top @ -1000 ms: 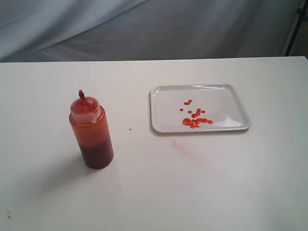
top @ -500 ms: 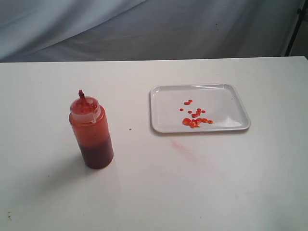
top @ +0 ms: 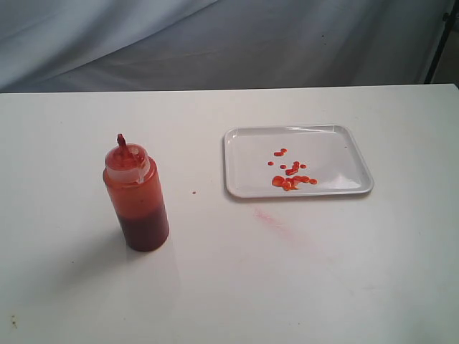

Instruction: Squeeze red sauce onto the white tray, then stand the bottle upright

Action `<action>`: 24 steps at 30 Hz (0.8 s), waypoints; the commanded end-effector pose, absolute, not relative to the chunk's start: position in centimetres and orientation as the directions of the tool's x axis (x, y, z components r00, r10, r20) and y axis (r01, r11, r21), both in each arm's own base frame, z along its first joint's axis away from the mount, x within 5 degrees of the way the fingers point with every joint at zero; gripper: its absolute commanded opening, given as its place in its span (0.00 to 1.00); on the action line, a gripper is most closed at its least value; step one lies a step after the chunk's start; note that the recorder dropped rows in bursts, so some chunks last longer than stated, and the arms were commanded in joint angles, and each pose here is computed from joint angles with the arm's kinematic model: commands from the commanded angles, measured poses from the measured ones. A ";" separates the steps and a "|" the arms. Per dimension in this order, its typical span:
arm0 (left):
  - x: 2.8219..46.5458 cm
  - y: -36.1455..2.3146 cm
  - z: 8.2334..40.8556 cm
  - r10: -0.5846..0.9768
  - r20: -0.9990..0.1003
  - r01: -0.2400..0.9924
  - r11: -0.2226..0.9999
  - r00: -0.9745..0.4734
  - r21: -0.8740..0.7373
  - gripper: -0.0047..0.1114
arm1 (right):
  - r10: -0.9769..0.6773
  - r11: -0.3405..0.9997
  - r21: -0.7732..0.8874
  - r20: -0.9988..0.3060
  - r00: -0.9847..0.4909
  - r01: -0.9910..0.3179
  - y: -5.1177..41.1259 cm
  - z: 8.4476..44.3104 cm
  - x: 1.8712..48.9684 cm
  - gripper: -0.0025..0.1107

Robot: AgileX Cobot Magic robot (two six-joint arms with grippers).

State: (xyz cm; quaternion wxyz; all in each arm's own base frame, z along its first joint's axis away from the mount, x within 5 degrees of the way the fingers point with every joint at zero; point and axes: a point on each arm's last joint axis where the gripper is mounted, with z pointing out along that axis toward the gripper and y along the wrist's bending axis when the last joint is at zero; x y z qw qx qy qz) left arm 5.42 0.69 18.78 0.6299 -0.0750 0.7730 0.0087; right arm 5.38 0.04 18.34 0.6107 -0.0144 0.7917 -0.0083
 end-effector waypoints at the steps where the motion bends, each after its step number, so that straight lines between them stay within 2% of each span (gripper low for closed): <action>1: 5.4 0.7 18.7 -0.101 -0.977 -0.119 0.990 -0.189 -0.079 0.04 | -0.031 0.999 -0.028 -0.967 -0.252 -0.015 0.1 18.2 5.4 0.02; 16: 5.4 0.7 18.7 -0.101 -0.977 -0.119 0.990 -0.189 -0.079 0.04 | -0.031 0.999 -0.028 -0.967 -0.252 -0.015 0.1 18.2 5.4 0.02; 18: 5.4 0.5 18.7 -0.096 -0.977 -0.093 0.992 -0.191 -0.079 0.04 | -0.031 0.999 -0.028 -0.967 -0.252 -0.015 0.1 18.2 5.4 0.02; 21: 5.5 0.0 18.7 -0.076 -0.977 0.008 0.997 -0.198 -0.079 0.04 | -0.031 0.999 -0.028 -0.967 -0.252 -0.015 0.1 18.2 5.4 0.02; 24: 5.5 -0.2 18.8 -0.072 -0.978 0.032 0.996 -0.198 -0.079 0.04 | -0.031 0.999 -0.028 -0.967 -0.252 -0.015 0.1 18.2 5.4 0.02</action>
